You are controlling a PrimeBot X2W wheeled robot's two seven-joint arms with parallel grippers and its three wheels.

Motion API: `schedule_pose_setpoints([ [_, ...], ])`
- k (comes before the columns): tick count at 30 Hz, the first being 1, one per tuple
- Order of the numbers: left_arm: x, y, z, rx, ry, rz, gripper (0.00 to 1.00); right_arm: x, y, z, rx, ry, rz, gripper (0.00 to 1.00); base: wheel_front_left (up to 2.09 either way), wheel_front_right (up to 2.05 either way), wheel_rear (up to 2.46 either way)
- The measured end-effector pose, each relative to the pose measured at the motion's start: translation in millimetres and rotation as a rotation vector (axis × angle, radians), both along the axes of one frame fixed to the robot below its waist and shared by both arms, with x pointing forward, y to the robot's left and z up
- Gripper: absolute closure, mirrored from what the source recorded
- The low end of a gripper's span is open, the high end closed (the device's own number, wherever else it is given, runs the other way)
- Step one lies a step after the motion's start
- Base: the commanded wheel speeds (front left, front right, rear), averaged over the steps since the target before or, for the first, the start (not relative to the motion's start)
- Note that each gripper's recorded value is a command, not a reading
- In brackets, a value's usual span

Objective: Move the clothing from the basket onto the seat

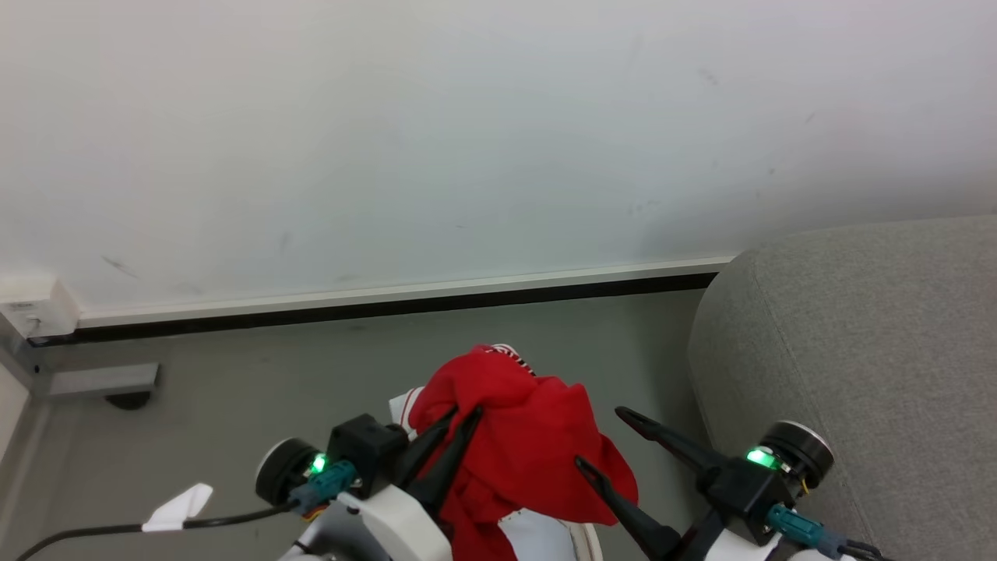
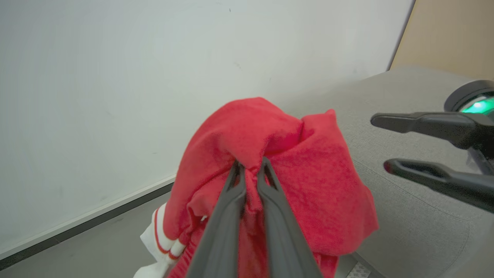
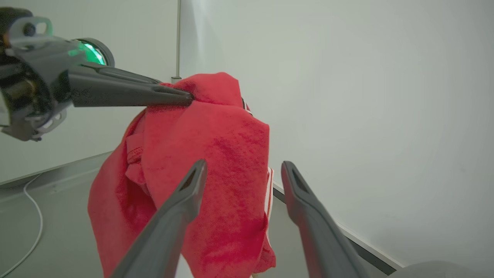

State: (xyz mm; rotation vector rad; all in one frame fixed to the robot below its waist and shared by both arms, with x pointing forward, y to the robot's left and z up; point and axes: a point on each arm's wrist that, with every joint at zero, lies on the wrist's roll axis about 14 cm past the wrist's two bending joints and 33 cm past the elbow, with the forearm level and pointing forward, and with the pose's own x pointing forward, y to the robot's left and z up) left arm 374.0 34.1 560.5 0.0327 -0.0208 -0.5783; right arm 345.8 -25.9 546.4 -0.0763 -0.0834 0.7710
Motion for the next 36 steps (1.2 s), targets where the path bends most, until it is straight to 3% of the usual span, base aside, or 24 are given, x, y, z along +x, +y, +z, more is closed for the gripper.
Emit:
schedule_pose_setpoints([
  [6,-2.6,-9.6,-1.3,0.005,0.004,-0.032,1.00,5.0,29.3,-11.2,-0.093,0.045,0.124,0.00,0.00,0.00,0.00],
  [13,-5.3,-17.6,-6.3,0.013,0.017,-0.058,1.00,8.1,58.0,-32.8,-0.142,0.126,0.180,0.03,0.00,0.00,0.00],
  [15,-6.4,-19.1,-7.2,0.013,0.021,-0.062,1.00,6.8,65.6,-39.0,-0.151,0.142,0.191,1.00,0.00,0.00,0.00],
  [30,-1.1,-15.1,-16.9,0.017,0.041,-0.036,1.00,19.0,76.5,-40.3,-0.077,0.156,0.170,1.00,0.00,0.00,0.00],
  [31,-0.5,-14.4,-15.9,0.013,0.036,-0.033,0.95,20.0,76.5,-39.1,-0.075,0.152,0.169,1.00,0.00,0.00,0.00],
  [33,0.8,-12.7,-16.6,0.015,0.034,-0.023,0.67,21.9,76.1,-36.5,-0.066,0.147,0.165,1.00,0.00,0.00,0.00],
  [35,1.7,-10.9,-17.3,0.015,0.031,-0.014,0.00,23.8,74.4,-35.7,-0.062,0.147,0.158,1.00,0.00,0.00,0.00],
  [36,2.0,-10.4,-18.3,0.018,0.032,-0.010,0.00,24.9,73.7,-34.6,-0.058,0.146,0.154,1.00,0.00,0.00,0.00],
])
